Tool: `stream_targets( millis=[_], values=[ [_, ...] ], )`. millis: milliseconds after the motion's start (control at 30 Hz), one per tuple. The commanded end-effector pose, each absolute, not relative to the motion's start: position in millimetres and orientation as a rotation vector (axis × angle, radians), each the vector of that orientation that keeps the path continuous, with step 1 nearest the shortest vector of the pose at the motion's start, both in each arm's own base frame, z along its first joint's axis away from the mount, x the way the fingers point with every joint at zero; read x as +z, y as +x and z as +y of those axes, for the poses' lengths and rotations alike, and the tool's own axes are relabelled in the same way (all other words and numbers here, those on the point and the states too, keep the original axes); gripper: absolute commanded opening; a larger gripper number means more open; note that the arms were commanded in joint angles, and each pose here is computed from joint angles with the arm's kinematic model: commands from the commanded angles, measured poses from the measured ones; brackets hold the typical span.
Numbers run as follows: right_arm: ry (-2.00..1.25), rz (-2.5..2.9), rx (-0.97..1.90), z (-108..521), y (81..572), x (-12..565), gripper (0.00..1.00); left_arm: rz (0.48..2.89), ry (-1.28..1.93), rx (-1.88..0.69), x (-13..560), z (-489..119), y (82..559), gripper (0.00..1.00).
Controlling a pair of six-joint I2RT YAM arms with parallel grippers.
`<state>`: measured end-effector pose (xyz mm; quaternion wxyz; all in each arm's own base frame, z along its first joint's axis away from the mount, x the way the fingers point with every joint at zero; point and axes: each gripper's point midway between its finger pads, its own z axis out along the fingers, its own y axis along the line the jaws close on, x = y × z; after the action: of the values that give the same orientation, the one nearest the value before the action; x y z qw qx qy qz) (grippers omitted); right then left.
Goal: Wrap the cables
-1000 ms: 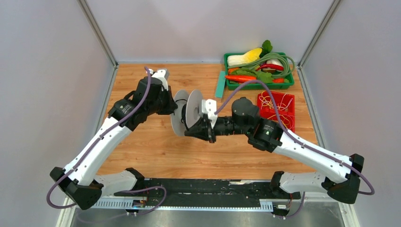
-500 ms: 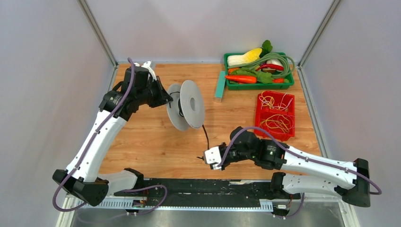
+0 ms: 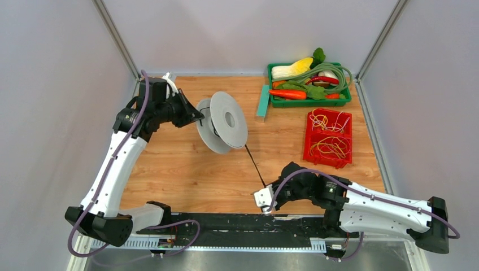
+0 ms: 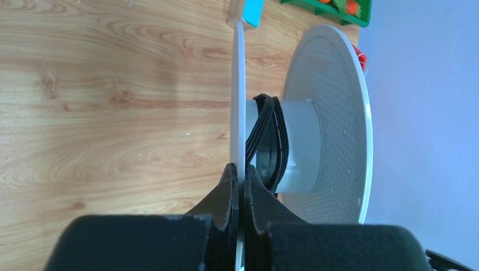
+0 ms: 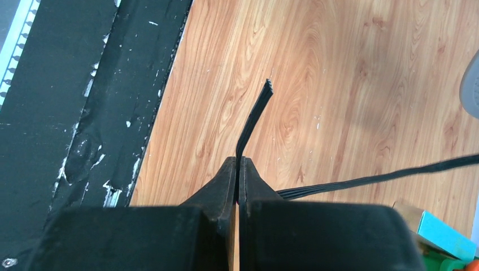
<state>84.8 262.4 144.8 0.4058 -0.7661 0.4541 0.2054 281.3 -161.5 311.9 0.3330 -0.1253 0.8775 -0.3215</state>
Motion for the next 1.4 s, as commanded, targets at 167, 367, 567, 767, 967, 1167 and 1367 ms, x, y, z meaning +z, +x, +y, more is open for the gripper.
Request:
stream_targets(
  millis=[167,367,567,767,967,1167,1367],
  values=[
    [-1.973,1.2,0.617,245,64,139,0.0,2.131,-0.447,-0.925,344,-152,300,0.0],
    [-1.881,1.096,0.826,275,44,192,0.0,2.104,-0.471,-0.889,345,-145,307,0.0],
    [-1.75,1.028,0.988,335,35,279,0.0,2.152,-0.373,-0.769,320,-152,304,0.0],
    [-1.492,1.047,1.049,392,59,351,0.0,2.218,-0.293,-0.713,298,-167,295,0.0],
    [-1.161,1.202,1.034,438,122,408,0.0,2.245,-0.221,-0.721,287,-181,282,0.0],
    [-0.792,1.434,0.996,426,217,423,0.0,2.25,-0.149,-0.703,279,-178,264,0.0],
    [-0.596,1.635,0.987,390,277,396,0.0,2.154,0.025,-0.693,282,-174,251,0.0]
  ],
)
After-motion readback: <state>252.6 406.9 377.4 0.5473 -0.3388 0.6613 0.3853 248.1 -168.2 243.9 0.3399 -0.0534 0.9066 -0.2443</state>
